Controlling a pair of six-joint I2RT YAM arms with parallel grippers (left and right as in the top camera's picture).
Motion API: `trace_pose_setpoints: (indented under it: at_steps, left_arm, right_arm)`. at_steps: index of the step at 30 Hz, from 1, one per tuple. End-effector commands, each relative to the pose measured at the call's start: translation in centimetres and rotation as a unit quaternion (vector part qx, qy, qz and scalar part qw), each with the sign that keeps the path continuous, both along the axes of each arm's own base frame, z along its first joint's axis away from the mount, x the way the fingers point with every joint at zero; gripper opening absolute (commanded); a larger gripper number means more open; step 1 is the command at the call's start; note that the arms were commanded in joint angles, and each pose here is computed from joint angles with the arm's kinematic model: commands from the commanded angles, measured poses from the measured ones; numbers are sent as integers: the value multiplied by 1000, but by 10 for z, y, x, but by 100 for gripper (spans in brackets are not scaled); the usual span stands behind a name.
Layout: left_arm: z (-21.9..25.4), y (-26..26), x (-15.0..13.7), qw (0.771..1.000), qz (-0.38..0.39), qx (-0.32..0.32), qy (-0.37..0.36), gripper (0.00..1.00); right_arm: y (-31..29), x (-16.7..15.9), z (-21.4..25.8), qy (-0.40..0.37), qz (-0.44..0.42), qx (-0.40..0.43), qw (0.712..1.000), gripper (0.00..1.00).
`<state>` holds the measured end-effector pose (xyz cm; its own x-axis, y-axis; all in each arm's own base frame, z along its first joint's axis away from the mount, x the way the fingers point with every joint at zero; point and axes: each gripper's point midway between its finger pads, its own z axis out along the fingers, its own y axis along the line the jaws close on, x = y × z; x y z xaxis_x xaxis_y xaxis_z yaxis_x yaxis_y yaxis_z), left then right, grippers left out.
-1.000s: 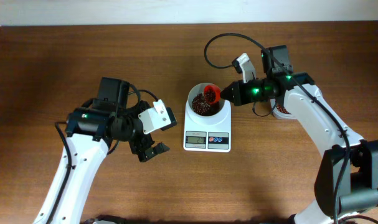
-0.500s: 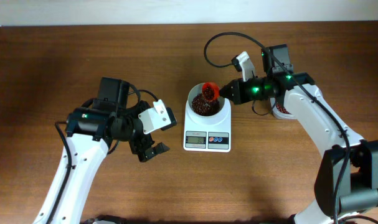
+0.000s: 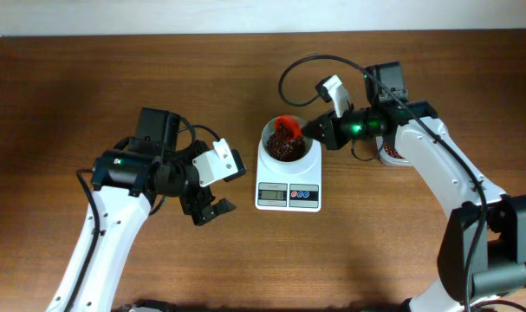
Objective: Scoop and weigh 50g on scale
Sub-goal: 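Carry the filled scoop with the right gripper over the white bowl, then tilt the scoop with the right gripper to pour beans into the bowl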
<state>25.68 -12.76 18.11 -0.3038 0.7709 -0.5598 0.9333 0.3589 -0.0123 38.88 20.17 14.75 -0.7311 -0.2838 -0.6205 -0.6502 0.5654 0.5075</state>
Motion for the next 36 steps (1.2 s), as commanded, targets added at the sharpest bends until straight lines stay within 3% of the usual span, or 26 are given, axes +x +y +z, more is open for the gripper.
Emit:
trace_pose_setpoints:
  at_steps: [1, 3, 5, 7, 9, 11, 13, 14, 16, 18, 20, 22, 24, 25, 26, 28, 36]
  left_arm:
    - [1, -3, -2, 1000, -11, -7, -3, 99]
    - [1, -3, -2, 1000, -11, -7, -3, 99]
    - [1, -3, -2, 1000, -11, -7, -3, 99]
    - [1, -3, -2, 1000, -11, -7, -3, 99]
    - [1, -3, -2, 1000, -11, -7, -3, 99]
    - [1, -3, -2, 1000, -11, -7, -3, 99]
    - [1, -3, -2, 1000, -11, -7, -3, 99]
    - [1, -3, -2, 1000, -11, -7, -3, 99]
    - [1, -3, -2, 1000, -11, -7, -3, 99]
    - [1, -3, -2, 1000, -11, -7, -3, 99]
    - [1, -3, -2, 1000, -11, -7, -3, 99]
    - [1, -3, -2, 1000, -11, -7, -3, 99]
    - [1, -3, -2, 1000, -11, -7, -3, 99]
    - [1, -3, -2, 1000, -11, -7, -3, 99]
    - [1, -3, -2, 1000, -11, -7, -3, 99]
    - [1, -3, -2, 1000, -11, -7, -3, 99]
    - [1, -3, -2, 1000, -11, -7, -3, 99]
  right_arm:
    - [4, -3, 1, -13, 21, 4, 1000, 4]
    - [-9, 4, -12, -16, -6, -45, 999, 4]
    - [4, -5, 1, -8, 23, 6, 1000, 4]
    - [-8, 1, -12, -11, -2, -44, 999, 4]
    - [7, -10, 4, -4, 34, 18, 999, 4]
    - [-11, 2, -15, -6, -10, -54, 998, 4]
    - [8, -12, 5, -11, 44, 22, 999, 4]
    - [-5, -2, -10, -14, 12, -35, 999, 4]
    - [4, -8, 0, 2, 20, 5, 1000, 4]
    - [-16, 7, -17, -5, -30, -67, 997, 4]
    - [7, -6, 7, -10, 28, 20, 999, 4]
    - [-16, 6, -16, -1, -32, -66, 997, 4]
    - [11, -10, 15, -5, 33, 39, 999, 4]
    - [-7, 2, -6, -13, -8, -37, 999, 4]
    - [-15, 4, -13, -4, -27, -62, 998, 4]
    - [1, -7, 2, 6, 8, -1, 1000, 4]
    - [3, -8, 4, 15, 6, 8, 1000, 4]
